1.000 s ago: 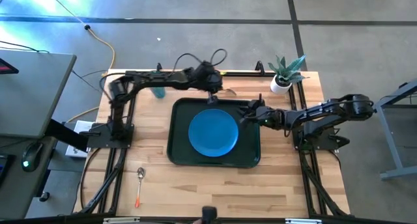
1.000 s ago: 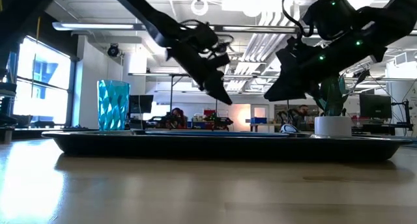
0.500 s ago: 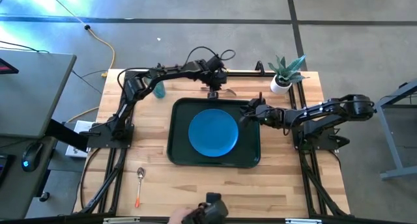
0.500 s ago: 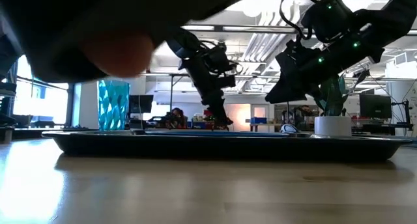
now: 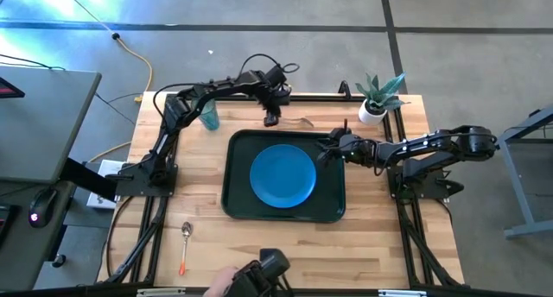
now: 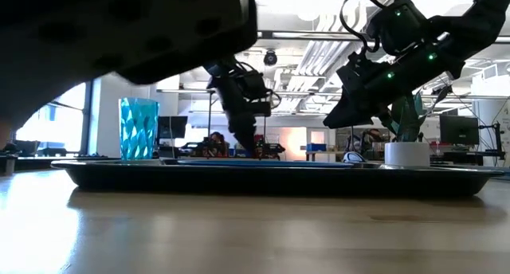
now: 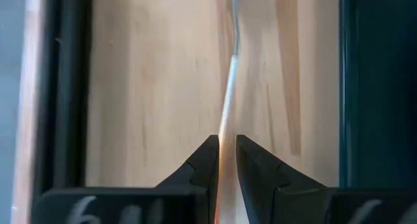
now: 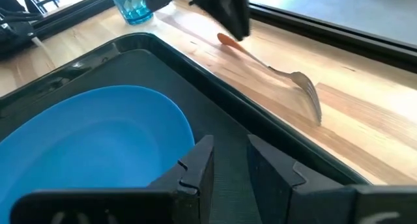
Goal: Pick and place plate/cup/fork/spoon on tray
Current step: Put the orange fork on the serving tray to the right side of the blue plate
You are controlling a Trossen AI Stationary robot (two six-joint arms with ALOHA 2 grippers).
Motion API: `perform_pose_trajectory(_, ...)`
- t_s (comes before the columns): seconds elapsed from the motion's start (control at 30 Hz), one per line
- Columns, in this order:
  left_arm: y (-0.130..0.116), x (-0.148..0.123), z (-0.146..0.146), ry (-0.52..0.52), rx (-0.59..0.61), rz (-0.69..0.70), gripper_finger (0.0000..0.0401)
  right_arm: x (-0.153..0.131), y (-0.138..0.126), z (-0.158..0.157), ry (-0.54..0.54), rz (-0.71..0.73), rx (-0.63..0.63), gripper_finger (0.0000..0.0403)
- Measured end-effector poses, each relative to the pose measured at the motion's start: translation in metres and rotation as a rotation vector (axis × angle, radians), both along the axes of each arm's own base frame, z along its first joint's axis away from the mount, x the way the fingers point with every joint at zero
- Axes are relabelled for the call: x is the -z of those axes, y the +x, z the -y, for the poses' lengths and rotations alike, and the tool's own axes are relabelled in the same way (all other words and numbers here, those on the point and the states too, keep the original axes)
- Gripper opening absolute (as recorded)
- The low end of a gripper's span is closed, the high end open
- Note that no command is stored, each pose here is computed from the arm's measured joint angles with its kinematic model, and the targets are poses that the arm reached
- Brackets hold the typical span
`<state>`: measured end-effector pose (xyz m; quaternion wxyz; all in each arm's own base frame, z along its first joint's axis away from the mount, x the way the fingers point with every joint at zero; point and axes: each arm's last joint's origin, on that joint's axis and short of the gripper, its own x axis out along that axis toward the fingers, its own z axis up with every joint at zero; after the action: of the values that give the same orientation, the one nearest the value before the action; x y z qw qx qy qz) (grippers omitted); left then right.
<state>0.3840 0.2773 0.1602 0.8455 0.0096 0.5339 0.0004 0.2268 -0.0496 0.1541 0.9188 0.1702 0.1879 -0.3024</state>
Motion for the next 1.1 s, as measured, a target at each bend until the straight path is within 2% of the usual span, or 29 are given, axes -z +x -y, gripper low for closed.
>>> perform_pose_trajectory(0.23,-0.001,0.004,0.001,0.034,0.068,-0.004,0.0071,0.000,0.000,0.000,0.002,-0.001,0.001,0.0083)
perform_pose_trajectory(0.4,-0.003,0.004,-0.002,0.119,0.061,-0.070,0.0101,0.000,0.000,0.000,0.003,-0.002,0.001,0.0083)
perform_pose_trajectory(0.53,-0.005,0.008,-0.004,0.110,0.074,-0.084,0.0106,0.000,0.000,0.000,0.001,-0.003,0.000,0.0083)
perform_pose_trajectory(0.67,-0.007,0.021,-0.006,0.092,0.069,-0.126,0.0099,0.000,0.000,0.000,0.001,-0.004,0.000,0.0083)
perform_pose_trajectory(0.93,-0.008,0.024,-0.008,0.075,0.055,-0.132,0.0062,0.001,0.000,0.000,-0.004,-0.013,0.000,0.0083)
perform_pose_trajectory(1.1,-0.005,0.005,-0.010,0.069,-0.074,-0.090,0.0015,0.000,0.000,0.000,0.007,0.003,0.007,0.0083)
